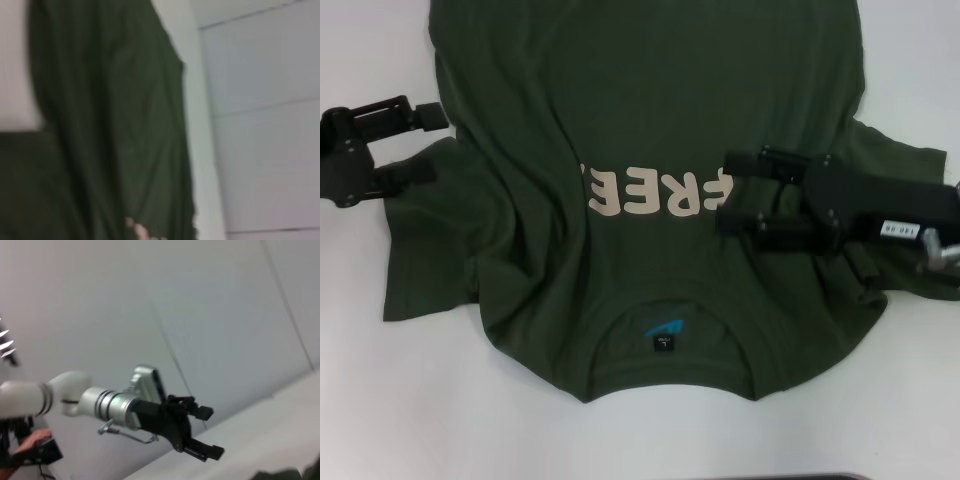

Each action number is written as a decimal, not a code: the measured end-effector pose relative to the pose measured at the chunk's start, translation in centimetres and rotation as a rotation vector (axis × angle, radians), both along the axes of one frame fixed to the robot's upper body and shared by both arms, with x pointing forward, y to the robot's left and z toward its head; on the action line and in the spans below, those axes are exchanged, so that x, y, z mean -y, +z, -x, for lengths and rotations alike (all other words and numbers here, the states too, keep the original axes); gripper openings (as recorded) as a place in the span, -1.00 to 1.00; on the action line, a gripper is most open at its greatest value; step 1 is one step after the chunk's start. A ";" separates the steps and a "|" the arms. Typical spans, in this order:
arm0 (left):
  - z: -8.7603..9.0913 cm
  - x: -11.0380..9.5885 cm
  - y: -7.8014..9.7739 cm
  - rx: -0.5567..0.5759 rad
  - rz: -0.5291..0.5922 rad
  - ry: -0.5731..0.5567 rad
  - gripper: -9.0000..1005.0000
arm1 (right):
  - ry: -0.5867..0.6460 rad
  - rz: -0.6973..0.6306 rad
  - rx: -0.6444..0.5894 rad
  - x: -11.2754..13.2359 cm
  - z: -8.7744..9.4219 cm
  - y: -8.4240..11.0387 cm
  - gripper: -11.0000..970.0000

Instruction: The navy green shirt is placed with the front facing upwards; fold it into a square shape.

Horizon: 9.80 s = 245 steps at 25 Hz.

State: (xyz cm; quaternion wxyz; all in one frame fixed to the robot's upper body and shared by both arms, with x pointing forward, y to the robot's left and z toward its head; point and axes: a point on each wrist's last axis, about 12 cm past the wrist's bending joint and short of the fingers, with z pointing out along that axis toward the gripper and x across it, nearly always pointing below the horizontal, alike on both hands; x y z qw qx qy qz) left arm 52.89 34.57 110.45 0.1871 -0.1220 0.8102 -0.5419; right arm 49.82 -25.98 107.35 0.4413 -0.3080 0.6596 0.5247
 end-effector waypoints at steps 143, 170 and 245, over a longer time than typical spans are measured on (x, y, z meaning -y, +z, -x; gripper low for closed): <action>-5.8 -4.6 0.8 -0.122 -0.473 0.199 -0.97 | -0.117 -0.004 -0.258 1.8 -1.7 0.8 0.95; -6.6 1.6 1.8 -0.129 -0.298 0.058 -0.97 | -0.126 0.008 -0.266 1.8 -2.0 0.8 0.93; -6.7 6.8 -2.2 -0.085 -0.404 -0.010 0.65 | -0.133 0.039 -0.364 2.3 -1.1 -0.4 0.88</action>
